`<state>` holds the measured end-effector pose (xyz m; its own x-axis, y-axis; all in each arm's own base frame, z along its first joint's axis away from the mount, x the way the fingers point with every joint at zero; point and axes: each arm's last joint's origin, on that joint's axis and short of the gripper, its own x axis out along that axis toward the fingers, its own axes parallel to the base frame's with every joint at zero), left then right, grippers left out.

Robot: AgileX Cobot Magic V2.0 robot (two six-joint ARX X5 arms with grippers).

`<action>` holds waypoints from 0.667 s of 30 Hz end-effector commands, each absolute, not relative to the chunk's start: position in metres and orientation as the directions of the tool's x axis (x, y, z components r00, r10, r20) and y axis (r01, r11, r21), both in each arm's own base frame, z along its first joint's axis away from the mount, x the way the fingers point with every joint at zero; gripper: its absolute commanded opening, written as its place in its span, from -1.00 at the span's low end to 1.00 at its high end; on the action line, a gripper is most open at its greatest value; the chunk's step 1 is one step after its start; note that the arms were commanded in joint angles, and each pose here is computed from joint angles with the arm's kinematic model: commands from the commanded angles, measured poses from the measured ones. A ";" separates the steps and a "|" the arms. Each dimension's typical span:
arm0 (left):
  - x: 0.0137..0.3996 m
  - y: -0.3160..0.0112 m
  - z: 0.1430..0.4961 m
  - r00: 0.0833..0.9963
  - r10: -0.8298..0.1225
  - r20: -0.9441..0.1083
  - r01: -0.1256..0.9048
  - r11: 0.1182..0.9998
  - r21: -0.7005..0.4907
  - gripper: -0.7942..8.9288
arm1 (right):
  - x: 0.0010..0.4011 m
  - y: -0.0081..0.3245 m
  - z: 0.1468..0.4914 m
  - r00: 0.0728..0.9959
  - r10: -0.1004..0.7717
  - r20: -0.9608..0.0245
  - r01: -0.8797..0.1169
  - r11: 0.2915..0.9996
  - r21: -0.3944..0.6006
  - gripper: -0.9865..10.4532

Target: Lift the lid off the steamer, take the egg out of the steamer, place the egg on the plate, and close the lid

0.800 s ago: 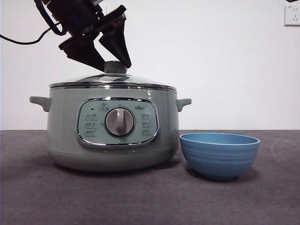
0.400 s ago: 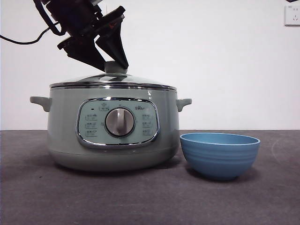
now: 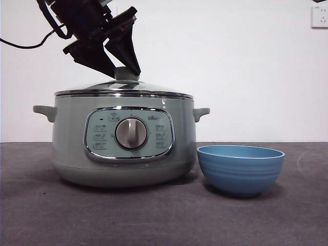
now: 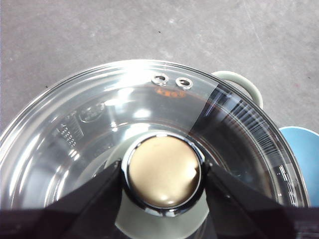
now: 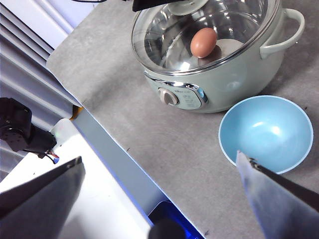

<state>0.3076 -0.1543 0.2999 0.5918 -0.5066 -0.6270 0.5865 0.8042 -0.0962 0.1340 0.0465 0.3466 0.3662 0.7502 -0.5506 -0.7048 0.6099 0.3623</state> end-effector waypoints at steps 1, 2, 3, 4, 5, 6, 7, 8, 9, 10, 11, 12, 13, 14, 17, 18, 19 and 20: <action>0.309 -0.156 0.301 0.595 -0.523 -0.610 0.588 0.801 -0.112 -0.85 | 0.134 0.047 0.348 0.370 0.752 -0.545 -0.708 0.608 0.359 0.11; 0.308 -0.156 0.303 0.597 -0.524 -0.607 0.589 0.800 -0.112 -0.85 | 0.134 0.047 0.348 0.370 0.752 -0.545 -0.708 0.608 0.359 0.11; 0.309 -0.156 0.305 0.600 -0.525 -0.603 0.589 0.800 -0.111 -0.85 | 0.134 0.047 0.348 0.370 0.752 -0.545 -0.708 0.608 0.359 0.11; 0.309 -0.156 0.307 0.603 -0.527 -0.599 0.590 0.800 -0.109 -0.85 | 0.134 0.047 0.348 0.370 0.752 -0.545 -0.708 0.608 0.359 0.11; 0.309 -0.156 0.310 0.608 -0.530 -0.591 0.591 0.799 -0.108 -0.85 | 0.134 0.047 0.348 0.370 0.752 -0.545 -0.708 0.608 0.359 0.11; 0.309 -0.156 0.314 0.612 -0.532 -0.585 0.592 0.798 -0.107 -0.85 | 0.134 0.047 0.348 0.370 0.752 -0.545 -0.708 0.608 0.359 0.11; 0.309 -0.156 0.317 0.615 -0.534 -0.580 0.593 0.798 -0.106 -0.85 | 0.134 0.047 0.348 0.370 0.752 -0.545 -0.708 0.608 0.359 0.11; 0.310 -0.156 0.321 0.619 -0.536 -0.575 0.594 0.798 -0.105 -0.85 | 0.134 0.047 0.348 0.370 0.752 -0.545 -0.708 0.608 0.359 0.11; 0.310 -0.156 0.325 0.622 -0.537 -0.570 0.594 0.798 -0.103 -0.85 | 0.134 0.047 0.348 0.370 0.752 -0.545 -0.708 0.608 0.359 0.11; 0.310 -0.156 0.329 0.625 -0.539 -0.565 0.595 0.798 -0.102 -0.85 | 0.134 0.047 0.348 0.370 0.752 -0.545 -0.708 0.608 0.359 0.11; 0.310 -0.156 0.333 0.629 -0.540 -0.559 0.595 0.797 -0.101 -0.85 | 0.134 0.047 0.348 0.370 0.753 -0.545 -0.708 0.608 0.359 0.11; 0.310 -0.156 0.336 0.632 -0.542 -0.553 0.596 0.797 -0.100 -0.85 | 0.134 0.047 0.348 0.370 0.753 -0.545 -0.708 0.608 0.359 0.11; 0.309 -0.156 0.340 0.635 -0.543 -0.550 0.597 0.796 -0.099 -0.85 | 0.134 0.047 0.348 0.371 0.753 -0.544 -0.709 0.608 0.358 0.11; 0.309 -0.156 0.345 0.638 -0.545 -0.544 0.597 0.796 -0.097 -0.85 | 0.134 0.047 0.348 0.372 0.753 -0.542 -0.710 0.608 0.356 0.11; 0.305 -0.154 0.359 0.647 -0.548 -0.530 0.598 0.796 -0.093 -0.85 | 0.135 0.047 0.349 0.378 0.754 -0.537 -0.712 0.608 0.352 0.11; 0.303 -0.153 0.364 0.652 -0.550 -0.522 0.599 0.796 -0.091 -0.85 | 0.135 0.047 0.349 0.380 0.754 -0.535 -0.709 0.609 0.355 0.11; 0.299 -0.151 0.371 0.659 -0.551 -0.512 0.598 0.797 -0.087 -0.85 | 0.136 0.047 0.349 0.384 0.755 -0.532 -0.705 0.612 0.360 0.11; 0.294 -0.149 0.378 0.668 -0.555 -0.495 0.599 0.796 -0.083 -0.85 | 0.137 0.047 0.350 0.391 0.756 -0.526 -0.701 0.614 0.362 0.11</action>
